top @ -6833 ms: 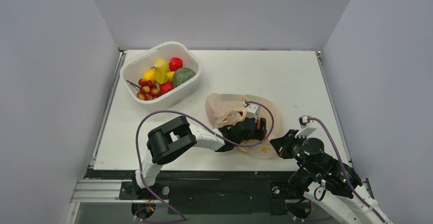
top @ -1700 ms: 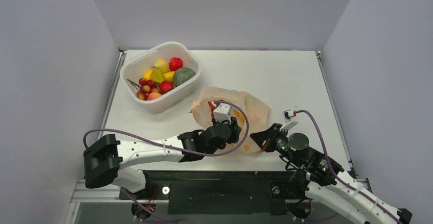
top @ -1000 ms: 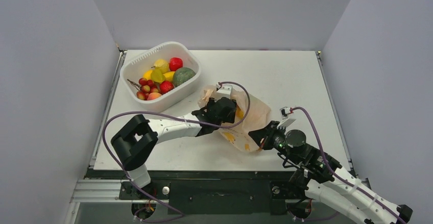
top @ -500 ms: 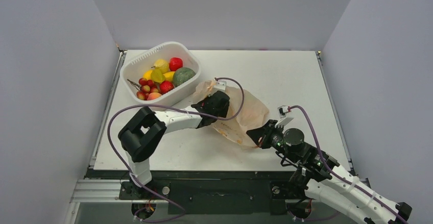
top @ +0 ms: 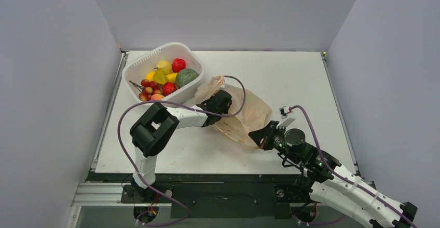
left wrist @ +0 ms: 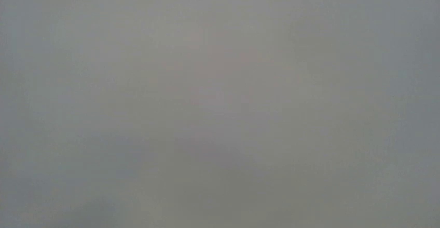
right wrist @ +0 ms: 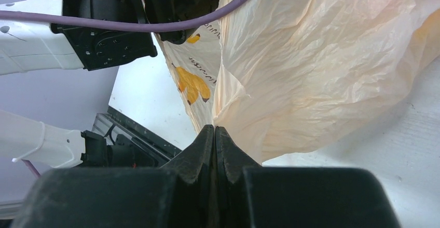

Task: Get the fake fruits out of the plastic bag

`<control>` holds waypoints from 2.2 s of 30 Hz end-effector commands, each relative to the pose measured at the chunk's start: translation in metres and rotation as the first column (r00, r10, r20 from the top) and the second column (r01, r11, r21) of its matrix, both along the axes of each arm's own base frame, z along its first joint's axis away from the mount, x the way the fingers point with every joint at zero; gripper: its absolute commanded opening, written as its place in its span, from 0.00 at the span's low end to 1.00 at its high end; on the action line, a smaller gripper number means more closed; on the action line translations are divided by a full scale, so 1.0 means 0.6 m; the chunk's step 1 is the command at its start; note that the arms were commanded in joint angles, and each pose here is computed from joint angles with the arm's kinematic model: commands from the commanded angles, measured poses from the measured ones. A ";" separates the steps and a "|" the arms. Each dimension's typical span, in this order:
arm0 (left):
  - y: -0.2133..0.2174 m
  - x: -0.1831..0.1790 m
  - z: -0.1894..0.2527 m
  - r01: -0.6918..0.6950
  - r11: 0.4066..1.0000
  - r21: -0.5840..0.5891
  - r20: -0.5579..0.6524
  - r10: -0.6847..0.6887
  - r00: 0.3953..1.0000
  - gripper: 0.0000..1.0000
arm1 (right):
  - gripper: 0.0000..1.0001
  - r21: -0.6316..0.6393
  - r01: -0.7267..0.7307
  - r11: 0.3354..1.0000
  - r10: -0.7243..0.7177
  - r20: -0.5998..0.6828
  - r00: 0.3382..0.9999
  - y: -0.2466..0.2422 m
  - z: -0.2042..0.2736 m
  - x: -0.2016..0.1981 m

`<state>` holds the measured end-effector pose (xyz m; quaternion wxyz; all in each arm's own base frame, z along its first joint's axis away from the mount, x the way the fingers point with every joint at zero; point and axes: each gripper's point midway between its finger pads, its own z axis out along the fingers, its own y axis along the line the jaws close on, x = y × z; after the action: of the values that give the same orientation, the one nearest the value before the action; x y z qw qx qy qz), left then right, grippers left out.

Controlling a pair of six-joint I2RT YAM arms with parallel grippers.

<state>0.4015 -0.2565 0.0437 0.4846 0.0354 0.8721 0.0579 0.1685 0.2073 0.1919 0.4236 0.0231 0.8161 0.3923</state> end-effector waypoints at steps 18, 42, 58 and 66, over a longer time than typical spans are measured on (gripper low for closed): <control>-0.046 0.005 0.094 0.165 0.950 -0.266 0.143 -0.130 0.981 0.31 | 0.00 0.027 -0.025 0.999 0.024 0.019 1.000 0.006 0.018 -0.006; -0.077 -0.292 0.238 0.422 0.509 -0.750 0.062 -0.581 0.811 0.48 | 0.00 -0.153 0.064 0.986 -0.052 0.079 0.996 -0.009 0.012 0.042; -0.091 -0.191 0.026 0.340 0.745 -0.574 -0.084 -0.466 0.881 0.70 | 0.00 -0.177 0.164 0.971 -0.151 0.082 0.985 -0.065 0.004 0.031; -0.066 -0.248 0.053 0.351 0.765 -0.540 -0.117 -0.482 0.869 0.96 | 0.00 -0.211 0.036 0.977 -0.041 -0.019 0.999 -0.044 -0.056 -0.001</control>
<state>0.2580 -0.2994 0.0450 0.3404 0.1010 0.8913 -0.2819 0.1793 0.1739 0.1783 0.4555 0.0186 0.8415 0.2899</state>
